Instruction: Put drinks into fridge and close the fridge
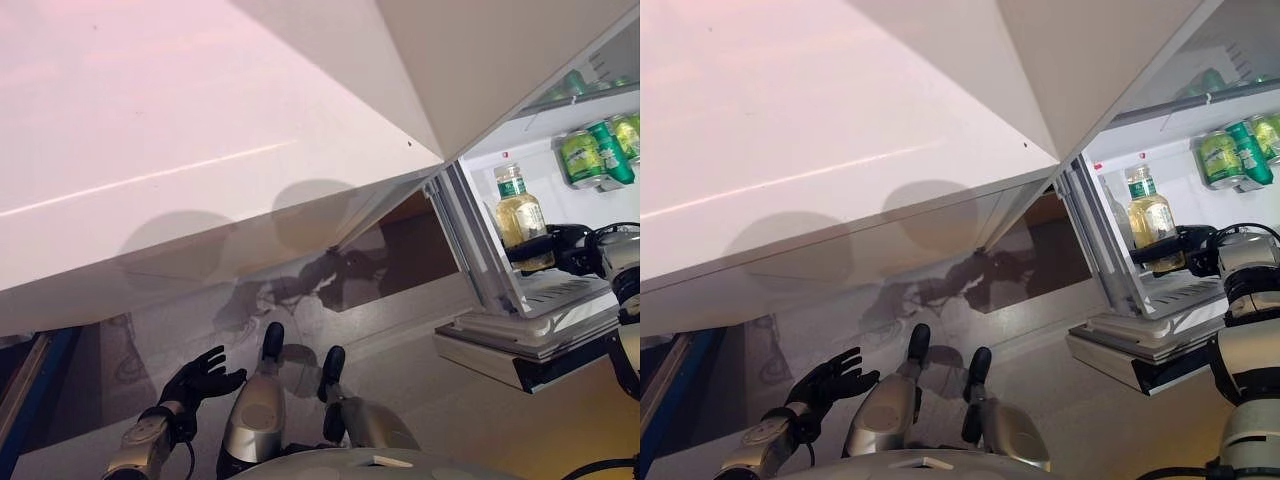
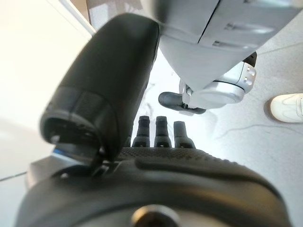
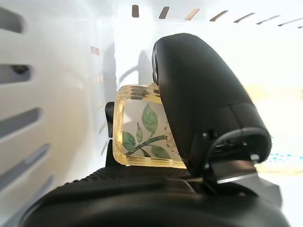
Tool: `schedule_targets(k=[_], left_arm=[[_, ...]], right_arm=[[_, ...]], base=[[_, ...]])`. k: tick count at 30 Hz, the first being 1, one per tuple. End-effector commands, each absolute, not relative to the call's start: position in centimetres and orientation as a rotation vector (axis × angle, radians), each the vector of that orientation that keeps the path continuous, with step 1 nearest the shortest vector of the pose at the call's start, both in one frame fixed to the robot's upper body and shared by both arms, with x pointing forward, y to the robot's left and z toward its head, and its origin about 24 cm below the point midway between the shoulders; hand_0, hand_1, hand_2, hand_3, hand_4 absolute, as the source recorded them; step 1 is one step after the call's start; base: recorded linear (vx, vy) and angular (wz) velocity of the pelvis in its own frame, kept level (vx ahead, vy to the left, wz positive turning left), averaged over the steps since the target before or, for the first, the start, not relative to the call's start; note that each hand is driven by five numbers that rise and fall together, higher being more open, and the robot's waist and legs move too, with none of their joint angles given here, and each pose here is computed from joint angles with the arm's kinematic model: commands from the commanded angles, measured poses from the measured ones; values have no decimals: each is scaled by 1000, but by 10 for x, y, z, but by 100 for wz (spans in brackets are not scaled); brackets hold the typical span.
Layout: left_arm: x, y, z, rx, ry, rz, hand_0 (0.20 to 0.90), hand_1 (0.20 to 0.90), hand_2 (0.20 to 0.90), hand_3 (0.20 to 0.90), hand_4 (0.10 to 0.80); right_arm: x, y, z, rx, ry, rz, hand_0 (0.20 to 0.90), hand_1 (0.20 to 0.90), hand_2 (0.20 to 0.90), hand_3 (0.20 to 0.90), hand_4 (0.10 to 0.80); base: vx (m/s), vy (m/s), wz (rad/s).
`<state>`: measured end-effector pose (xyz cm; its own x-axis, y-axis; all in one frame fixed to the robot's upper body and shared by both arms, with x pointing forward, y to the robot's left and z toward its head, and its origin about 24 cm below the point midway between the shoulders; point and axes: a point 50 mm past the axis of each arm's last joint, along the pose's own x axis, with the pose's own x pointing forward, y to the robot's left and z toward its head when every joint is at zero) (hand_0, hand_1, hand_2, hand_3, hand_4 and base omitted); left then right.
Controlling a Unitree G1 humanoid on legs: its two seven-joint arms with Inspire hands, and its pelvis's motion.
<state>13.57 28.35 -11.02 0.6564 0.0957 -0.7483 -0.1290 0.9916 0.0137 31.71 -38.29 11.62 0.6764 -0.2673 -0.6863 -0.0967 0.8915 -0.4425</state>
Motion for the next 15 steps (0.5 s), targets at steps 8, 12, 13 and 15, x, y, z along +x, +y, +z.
schedule_targets(k=[8, 12, 13, 15], left_arm=[[121, 290, -108, -2, 888, 99, 900, 900, 900, 900, 800], [121, 291, -107, -1, 885, 93, 900, 900, 900, 900, 800], [122, 291, -106, -1, 884, 90, 900, 900, 900, 900, 800], [123, 290, -106, -3, 882, 88, 900, 900, 900, 900, 800]], right_arm=[[316, -408, 176, -645, 832, -236, 300, 300, 300, 200, 100], [316, -408, 173, -643, 842, -238, 300, 300, 300, 200, 100], [315, -408, 173, -644, 847, -239, 300, 300, 300, 200, 100], [315, -408, 171, -641, 848, -245, 300, 300, 300, 200, 100]], base=[[-5, -26, 9], [1, -4, 2], [-1, -12, 4], [0, 3, 5]])
